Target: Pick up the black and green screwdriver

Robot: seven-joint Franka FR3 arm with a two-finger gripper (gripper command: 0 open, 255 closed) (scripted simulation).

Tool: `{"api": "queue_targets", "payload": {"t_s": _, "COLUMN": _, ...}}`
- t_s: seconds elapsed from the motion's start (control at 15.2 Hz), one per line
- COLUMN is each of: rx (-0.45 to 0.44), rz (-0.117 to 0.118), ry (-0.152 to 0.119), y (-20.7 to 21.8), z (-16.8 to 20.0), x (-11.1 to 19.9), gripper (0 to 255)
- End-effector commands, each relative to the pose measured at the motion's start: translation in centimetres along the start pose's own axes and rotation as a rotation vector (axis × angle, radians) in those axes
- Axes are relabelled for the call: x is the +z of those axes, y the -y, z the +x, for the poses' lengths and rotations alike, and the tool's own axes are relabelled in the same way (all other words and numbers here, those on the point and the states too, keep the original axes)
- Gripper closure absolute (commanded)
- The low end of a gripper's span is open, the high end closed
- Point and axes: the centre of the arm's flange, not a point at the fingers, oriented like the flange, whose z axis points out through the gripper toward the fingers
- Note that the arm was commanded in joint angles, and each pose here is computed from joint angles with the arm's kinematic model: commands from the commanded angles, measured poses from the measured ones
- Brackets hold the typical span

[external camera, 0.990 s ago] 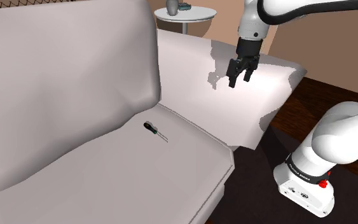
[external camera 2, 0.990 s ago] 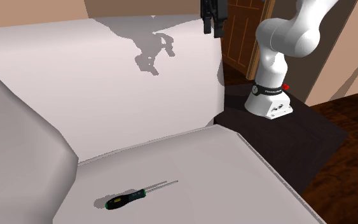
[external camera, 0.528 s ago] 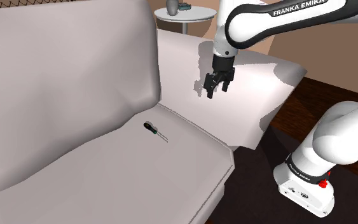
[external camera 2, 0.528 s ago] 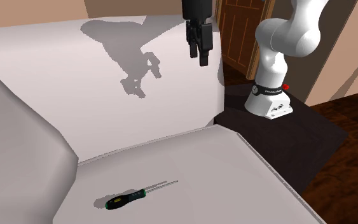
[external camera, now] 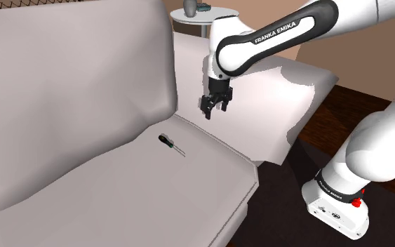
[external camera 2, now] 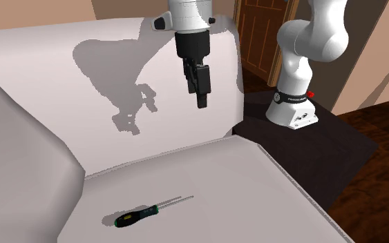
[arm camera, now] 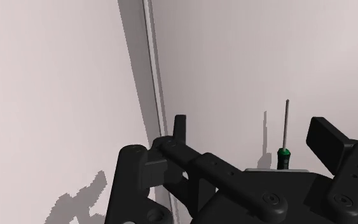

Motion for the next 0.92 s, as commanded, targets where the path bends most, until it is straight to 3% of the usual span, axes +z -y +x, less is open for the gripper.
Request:
{"api": "queue_targets", "payload": {"t_s": 0.0, "rx": -0.011, "rz": -0.001, "ry": -0.003, "y": 1.1, "z": 1.4, "x": 1.8, "gripper": 0}}
{"api": "queue_targets", "payload": {"t_s": 0.86, "rx": -0.078, "rz": -0.012, "ry": -0.016, "y": 9.8, "z": 11.9, "x": 12.2, "gripper": 0}}
